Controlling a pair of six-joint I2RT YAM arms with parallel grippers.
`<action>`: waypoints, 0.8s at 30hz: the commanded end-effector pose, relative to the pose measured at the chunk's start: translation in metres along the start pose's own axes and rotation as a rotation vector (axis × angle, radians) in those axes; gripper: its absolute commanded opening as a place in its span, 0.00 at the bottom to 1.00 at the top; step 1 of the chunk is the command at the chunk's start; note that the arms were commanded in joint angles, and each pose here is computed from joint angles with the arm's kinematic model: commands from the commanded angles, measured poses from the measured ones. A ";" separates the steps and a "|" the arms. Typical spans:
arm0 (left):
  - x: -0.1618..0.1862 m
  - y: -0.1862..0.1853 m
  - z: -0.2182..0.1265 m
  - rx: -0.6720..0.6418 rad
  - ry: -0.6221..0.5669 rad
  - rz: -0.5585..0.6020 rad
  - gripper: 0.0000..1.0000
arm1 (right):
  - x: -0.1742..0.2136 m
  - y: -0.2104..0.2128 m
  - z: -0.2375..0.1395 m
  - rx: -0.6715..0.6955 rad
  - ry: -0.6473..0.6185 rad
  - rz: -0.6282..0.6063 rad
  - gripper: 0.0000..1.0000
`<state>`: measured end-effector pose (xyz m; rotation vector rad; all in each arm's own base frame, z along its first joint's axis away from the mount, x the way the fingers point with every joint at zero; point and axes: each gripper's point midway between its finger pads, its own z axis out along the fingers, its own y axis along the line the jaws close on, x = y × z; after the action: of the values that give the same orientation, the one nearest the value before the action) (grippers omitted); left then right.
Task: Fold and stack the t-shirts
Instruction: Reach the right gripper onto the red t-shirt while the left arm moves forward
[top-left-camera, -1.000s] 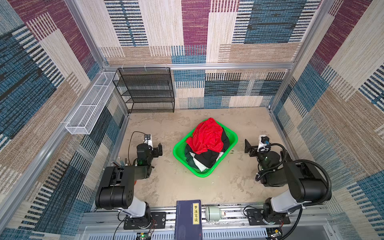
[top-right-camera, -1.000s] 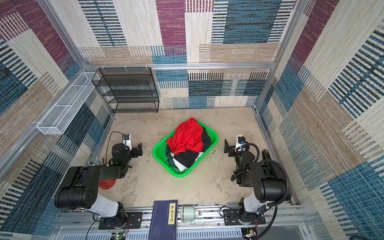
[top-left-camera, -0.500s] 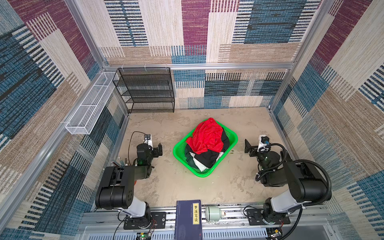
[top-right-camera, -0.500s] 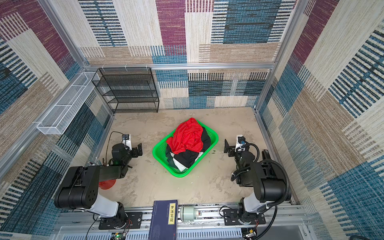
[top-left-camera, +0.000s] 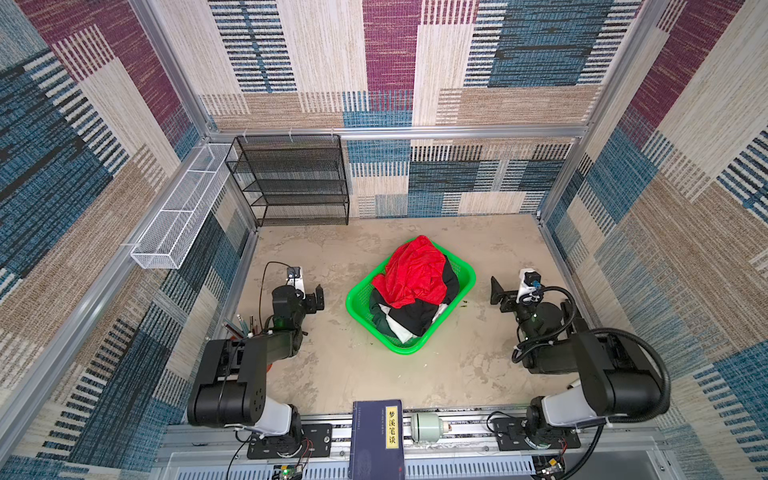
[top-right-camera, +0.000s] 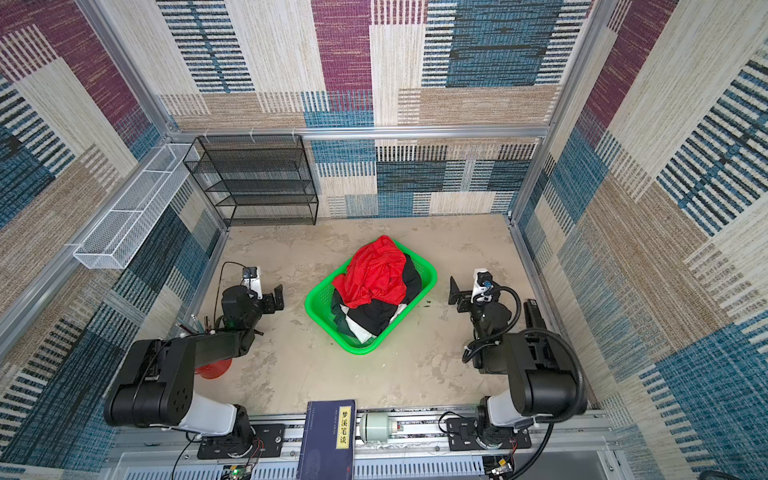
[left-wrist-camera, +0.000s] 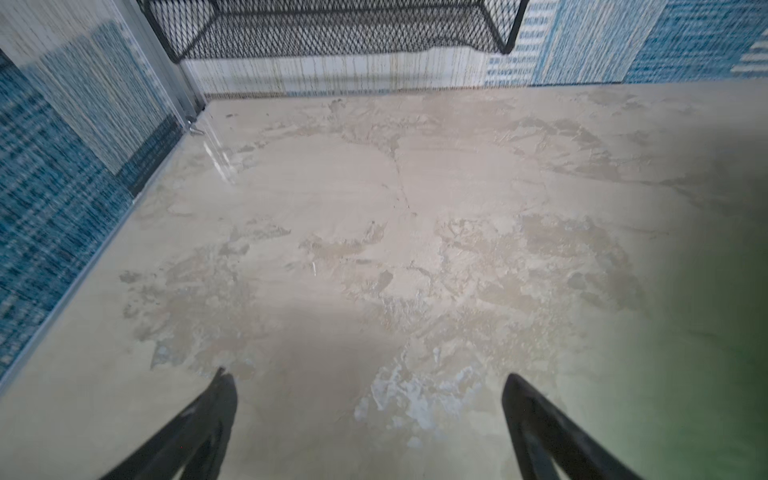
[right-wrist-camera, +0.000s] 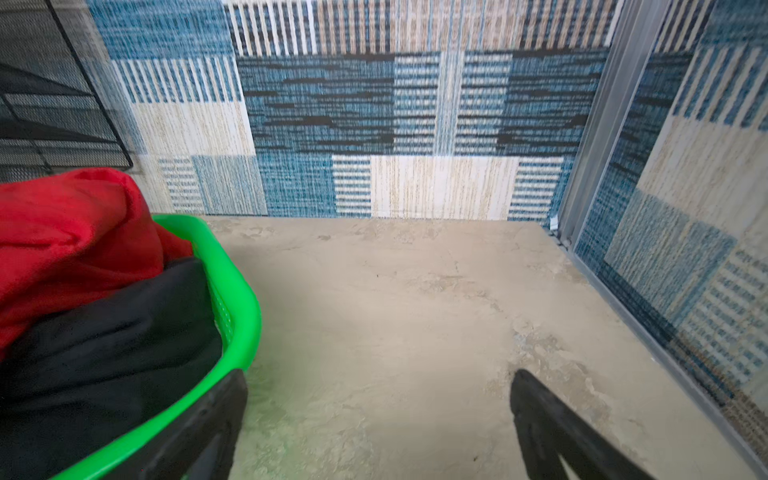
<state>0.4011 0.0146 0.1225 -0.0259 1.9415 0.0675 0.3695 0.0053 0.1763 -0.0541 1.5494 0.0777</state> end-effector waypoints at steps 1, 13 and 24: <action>-0.028 0.007 -0.014 -0.043 0.022 -0.064 1.00 | -0.005 -0.002 0.007 0.014 0.087 0.032 0.99; -0.122 -0.076 -0.079 0.248 0.389 -0.321 1.00 | -0.069 0.093 0.033 -0.109 0.409 -0.040 0.92; -0.064 -0.119 -0.183 0.464 0.823 -0.517 1.00 | -0.040 0.300 -0.037 -0.630 0.734 -0.187 0.74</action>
<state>0.3077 -0.0985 0.2571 -0.1978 2.4848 -0.6606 0.3371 0.2820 0.2449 -0.6922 2.0610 0.3805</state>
